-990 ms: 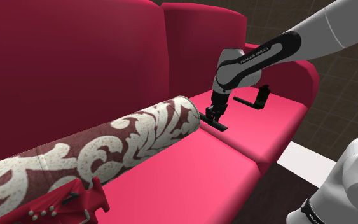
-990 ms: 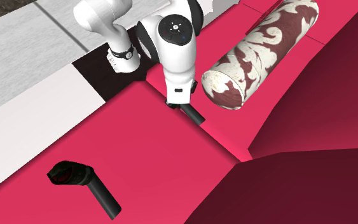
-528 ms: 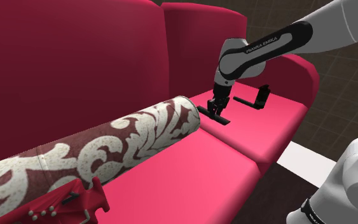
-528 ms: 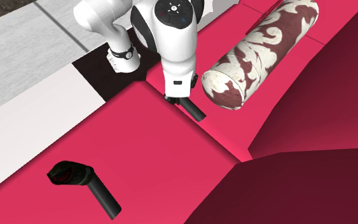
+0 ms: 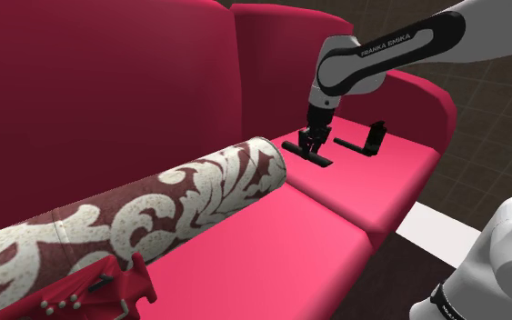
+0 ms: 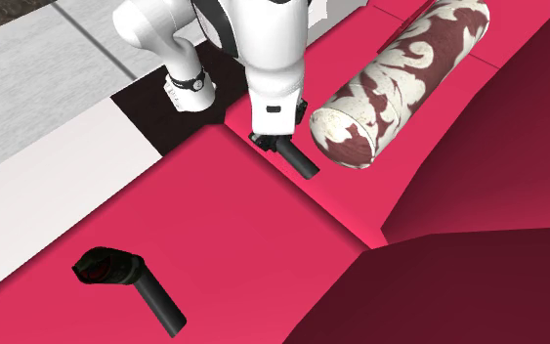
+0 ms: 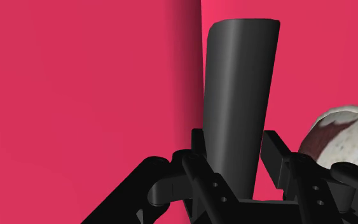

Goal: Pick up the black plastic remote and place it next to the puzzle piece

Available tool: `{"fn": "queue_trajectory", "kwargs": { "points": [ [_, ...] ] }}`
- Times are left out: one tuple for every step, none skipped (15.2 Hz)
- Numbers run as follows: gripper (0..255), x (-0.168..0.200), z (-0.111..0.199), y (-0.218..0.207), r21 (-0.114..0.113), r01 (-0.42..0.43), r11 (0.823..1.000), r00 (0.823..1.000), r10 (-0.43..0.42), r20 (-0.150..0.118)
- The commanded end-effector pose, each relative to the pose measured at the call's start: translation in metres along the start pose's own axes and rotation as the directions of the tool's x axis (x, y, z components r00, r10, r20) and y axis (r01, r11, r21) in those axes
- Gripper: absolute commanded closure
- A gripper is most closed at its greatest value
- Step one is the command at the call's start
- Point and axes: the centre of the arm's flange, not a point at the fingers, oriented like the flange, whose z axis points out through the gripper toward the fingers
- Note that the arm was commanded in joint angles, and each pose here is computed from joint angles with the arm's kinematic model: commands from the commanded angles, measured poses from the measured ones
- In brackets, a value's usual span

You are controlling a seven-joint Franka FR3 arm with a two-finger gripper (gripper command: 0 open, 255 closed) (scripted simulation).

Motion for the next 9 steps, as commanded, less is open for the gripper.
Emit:
{"fn": "queue_trajectory", "kwargs": {
  "points": [
    [255, 0.000, -0.010, -0.001, 0.000, 0.000, 1.000, 1.000, 0.000, 0.000],
    [255, 0.000, -0.015, -0.001, 0.000, 0.000, 1.000, 1.000, 0.000, 0.000],
    [255, 0.000, -0.020, -0.001, 0.000, 0.000, 1.000, 1.000, 0.000, 0.000],
    [255, 0.000, -0.026, -0.002, 0.000, 0.000, 1.000, 1.000, 0.000, 0.000],
    [255, 0.000, -0.031, -0.002, 0.000, 0.000, 1.000, 1.000, 0.000, 0.000],
    [255, 0.000, -0.036, -0.003, 0.000, 0.000, 1.000, 1.000, 0.000, 0.000],
    [255, 0.000, -0.042, -0.003, 0.000, 0.000, 1.000, 1.000, 0.000, 0.000],
    [255, 0.000, -0.047, -0.004, 0.000, 0.000, 1.000, 1.000, 0.000, 0.000],
    [255, 0.000, -0.052, -0.004, 0.000, 0.000, 1.000, 1.000, 0.000, 0.000]
  ]
}}
